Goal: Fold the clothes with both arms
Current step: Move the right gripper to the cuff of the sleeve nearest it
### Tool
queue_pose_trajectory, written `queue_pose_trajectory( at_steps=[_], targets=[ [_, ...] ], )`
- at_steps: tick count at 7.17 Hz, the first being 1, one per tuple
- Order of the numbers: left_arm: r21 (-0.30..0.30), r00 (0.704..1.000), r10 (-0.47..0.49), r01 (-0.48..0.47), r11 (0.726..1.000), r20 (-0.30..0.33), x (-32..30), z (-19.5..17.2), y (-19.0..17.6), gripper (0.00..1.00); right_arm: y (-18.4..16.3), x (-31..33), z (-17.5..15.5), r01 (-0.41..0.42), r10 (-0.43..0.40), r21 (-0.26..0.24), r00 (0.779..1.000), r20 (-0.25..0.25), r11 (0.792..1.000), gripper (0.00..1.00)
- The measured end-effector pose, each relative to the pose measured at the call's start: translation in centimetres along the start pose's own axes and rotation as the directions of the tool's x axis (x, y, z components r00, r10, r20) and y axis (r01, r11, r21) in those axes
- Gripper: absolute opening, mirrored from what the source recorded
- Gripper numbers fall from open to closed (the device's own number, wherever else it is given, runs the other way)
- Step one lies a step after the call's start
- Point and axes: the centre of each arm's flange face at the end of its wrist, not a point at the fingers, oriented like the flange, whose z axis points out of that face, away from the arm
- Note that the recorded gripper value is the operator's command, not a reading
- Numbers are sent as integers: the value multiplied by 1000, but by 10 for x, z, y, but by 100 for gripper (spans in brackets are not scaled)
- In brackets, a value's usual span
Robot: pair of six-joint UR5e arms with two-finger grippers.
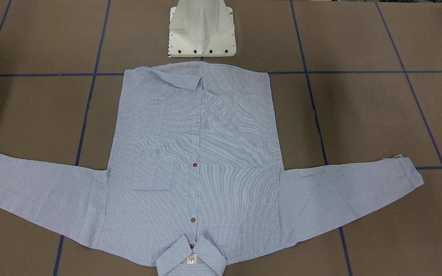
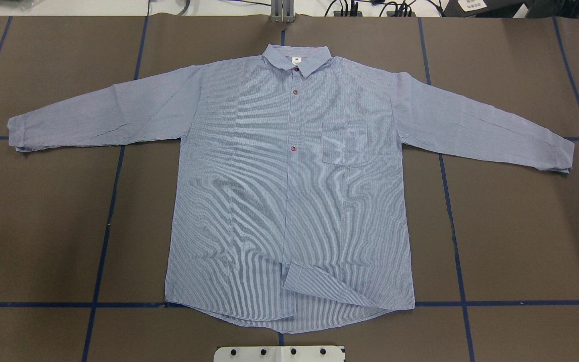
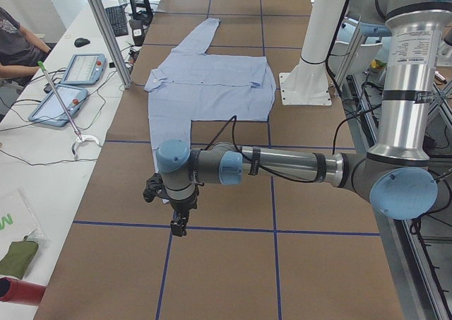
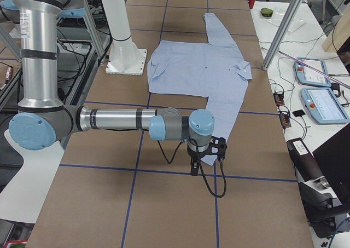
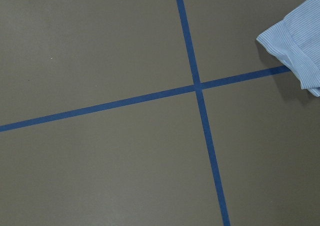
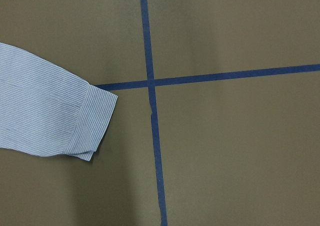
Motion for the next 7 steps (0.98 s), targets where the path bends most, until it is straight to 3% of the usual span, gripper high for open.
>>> queue_pose_trajectory(
  at_steps=[4, 7],
  targets=[
    [15, 999, -10, 11, 1000, -46, -4, -2, 13, 100, -3, -14, 6, 25, -25, -12, 1000, 3, 1000, 100],
    [95, 996, 51, -45, 994, -69, 21, -34, -8, 99, -17, -67, 28, 167, -167, -1, 986, -3, 986, 100]
  ],
)
